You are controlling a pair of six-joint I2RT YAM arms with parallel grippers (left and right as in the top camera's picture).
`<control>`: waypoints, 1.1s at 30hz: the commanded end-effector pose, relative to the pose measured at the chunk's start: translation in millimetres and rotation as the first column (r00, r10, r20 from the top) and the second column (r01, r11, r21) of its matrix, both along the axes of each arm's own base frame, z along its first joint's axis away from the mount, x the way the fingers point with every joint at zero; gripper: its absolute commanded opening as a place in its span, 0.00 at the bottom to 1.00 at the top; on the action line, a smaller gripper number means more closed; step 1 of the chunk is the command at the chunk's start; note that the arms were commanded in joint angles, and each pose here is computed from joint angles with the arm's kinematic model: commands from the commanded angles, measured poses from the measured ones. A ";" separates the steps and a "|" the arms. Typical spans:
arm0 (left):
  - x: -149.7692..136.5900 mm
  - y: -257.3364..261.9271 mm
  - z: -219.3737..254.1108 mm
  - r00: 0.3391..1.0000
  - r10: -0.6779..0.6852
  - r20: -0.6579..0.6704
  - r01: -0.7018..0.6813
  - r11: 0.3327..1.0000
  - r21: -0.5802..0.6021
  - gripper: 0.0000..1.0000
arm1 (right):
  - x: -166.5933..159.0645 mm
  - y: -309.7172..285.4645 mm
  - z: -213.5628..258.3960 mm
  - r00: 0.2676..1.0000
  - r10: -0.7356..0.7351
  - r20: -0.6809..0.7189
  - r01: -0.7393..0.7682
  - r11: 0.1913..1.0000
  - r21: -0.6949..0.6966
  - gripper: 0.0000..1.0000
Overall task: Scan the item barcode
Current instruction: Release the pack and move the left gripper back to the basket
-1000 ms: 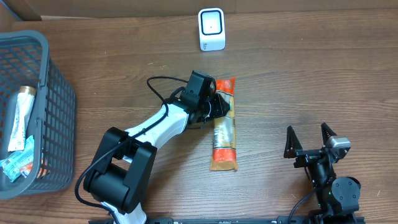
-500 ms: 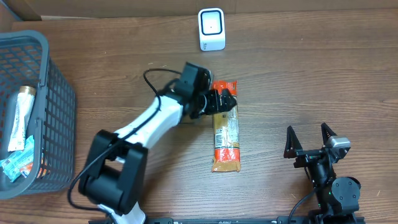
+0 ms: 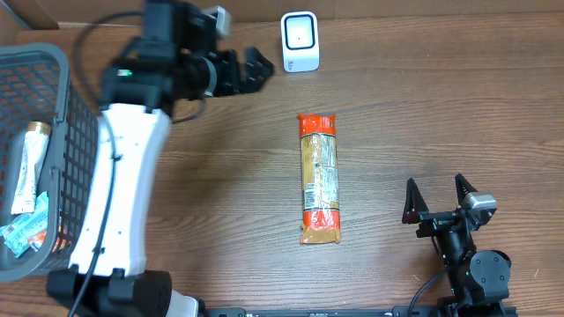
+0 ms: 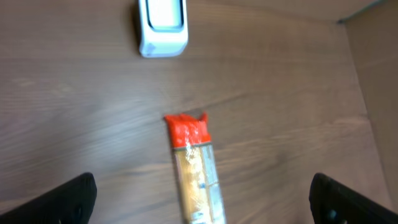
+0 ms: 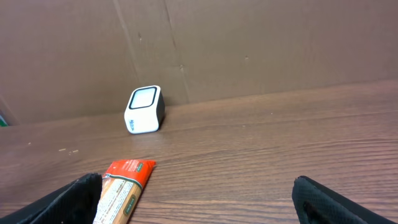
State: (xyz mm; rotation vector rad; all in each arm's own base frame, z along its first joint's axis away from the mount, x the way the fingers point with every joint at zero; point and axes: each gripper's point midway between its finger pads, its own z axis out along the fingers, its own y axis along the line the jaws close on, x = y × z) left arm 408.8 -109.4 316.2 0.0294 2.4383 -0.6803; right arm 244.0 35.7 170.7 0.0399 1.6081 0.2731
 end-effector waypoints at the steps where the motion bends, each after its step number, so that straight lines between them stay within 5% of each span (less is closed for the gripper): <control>1: -8.7 31.4 54.1 0.987 -0.029 0.159 0.022 0.999 0.048 1.00 | 0.3 -1.7 -1.5 1.000 -0.009 0.005 0.009 1.000 -0.001 1.00; 8: -38.6 155.6 125.1 0.898 0.332 0.288 -0.373 0.922 0.101 1.00 | 0.3 -1.7 -1.5 1.000 -0.009 0.005 0.009 1.000 -0.001 1.00; 11: -63.4 227.5 137.2 0.777 0.532 0.336 -0.608 0.772 0.186 1.00 | 0.3 -1.7 -1.5 1.000 -0.009 0.005 0.009 1.000 -0.001 1.00; 15: -107.9 310.4 128.6 0.520 0.793 0.316 -0.852 0.461 0.247 1.00 | 0.3 -1.8 -1.5 1.000 -0.009 0.005 0.009 1.000 -0.001 1.00; 19: -118.3 347.8 102.7 0.431 0.866 0.252 -0.891 0.365 0.269 1.00 | 0.3 -1.7 -1.5 1.000 -0.009 0.005 0.009 1.000 -0.001 1.00; 26: -122.8 397.4 24.0 0.421 0.899 0.124 -0.792 0.297 0.533 0.97 | 0.3 -1.7 -1.5 1.000 -0.009 0.005 0.009 1.000 -0.001 1.00; 33: -94.8 420.1 -22.1 0.556 0.829 0.059 -0.665 0.400 0.631 0.92 | 0.3 -1.7 -1.5 1.000 -0.009 0.005 0.009 1.000 -0.001 1.00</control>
